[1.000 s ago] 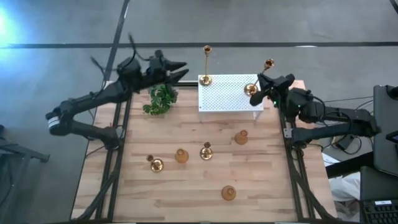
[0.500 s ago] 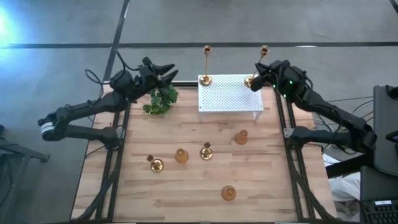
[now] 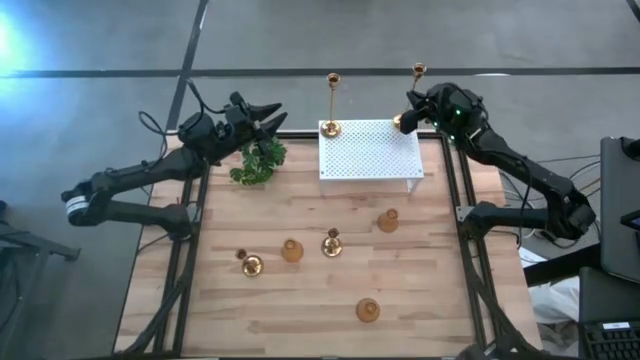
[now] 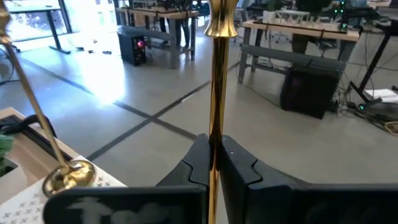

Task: Pick & Place candle stick holders
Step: Put the top gold candle holder on the shelf

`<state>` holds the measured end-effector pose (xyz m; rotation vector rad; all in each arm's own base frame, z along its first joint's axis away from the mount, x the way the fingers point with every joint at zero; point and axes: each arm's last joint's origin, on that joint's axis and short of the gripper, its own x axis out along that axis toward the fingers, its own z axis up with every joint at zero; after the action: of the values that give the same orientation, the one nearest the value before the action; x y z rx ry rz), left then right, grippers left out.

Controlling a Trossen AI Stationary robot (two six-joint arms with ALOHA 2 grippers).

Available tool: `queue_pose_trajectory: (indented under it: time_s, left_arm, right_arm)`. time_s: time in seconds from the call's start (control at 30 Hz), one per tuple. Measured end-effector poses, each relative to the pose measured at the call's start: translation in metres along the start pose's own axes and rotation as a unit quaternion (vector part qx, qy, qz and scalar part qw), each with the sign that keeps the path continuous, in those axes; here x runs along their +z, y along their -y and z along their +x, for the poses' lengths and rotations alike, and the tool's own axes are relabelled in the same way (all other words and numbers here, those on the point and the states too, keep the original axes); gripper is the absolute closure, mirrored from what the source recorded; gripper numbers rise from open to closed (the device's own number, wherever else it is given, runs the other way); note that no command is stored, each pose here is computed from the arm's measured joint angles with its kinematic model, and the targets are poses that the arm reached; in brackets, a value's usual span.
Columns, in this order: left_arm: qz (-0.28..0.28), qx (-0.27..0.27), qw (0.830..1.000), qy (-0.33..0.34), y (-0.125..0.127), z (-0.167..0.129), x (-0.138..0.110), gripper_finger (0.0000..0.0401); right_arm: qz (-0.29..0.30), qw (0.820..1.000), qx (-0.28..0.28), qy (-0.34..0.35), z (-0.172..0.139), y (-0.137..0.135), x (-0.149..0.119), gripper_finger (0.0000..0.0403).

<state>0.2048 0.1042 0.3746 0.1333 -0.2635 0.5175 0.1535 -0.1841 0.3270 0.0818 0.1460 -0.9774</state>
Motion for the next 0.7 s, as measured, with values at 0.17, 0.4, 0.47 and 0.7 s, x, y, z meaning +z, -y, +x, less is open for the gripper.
queue_pose_trajectory:
  time_s: [0.17, 0.4, 0.47, 0.7]
  left_arm:
    - [0.0, 0.003, 1.0, -0.006, 0.0, 0.0, -0.001, 0.0263]
    - [0.001, 0.005, 1.0, -0.007, -0.001, 0.0, -0.001, 0.0263]
    - [0.0, 0.005, 1.0, -0.007, -0.001, 0.0, -0.001, 0.0263]
    - [0.001, 0.006, 1.0, -0.007, -0.001, 0.0, -0.001, 0.0263]
  right_arm:
    - [0.002, 1.0, 0.003, 0.009, 0.006, 0.009, -0.001, 0.0394]
    - [0.014, 1.0, 0.025, 0.0, 0.015, 0.017, -0.013, 0.0394]
    - [0.019, 1.0, 0.023, 0.001, 0.016, 0.019, -0.018, 0.0394]
    - [0.021, 1.0, 0.016, -0.006, 0.014, 0.022, -0.027, 0.0394]
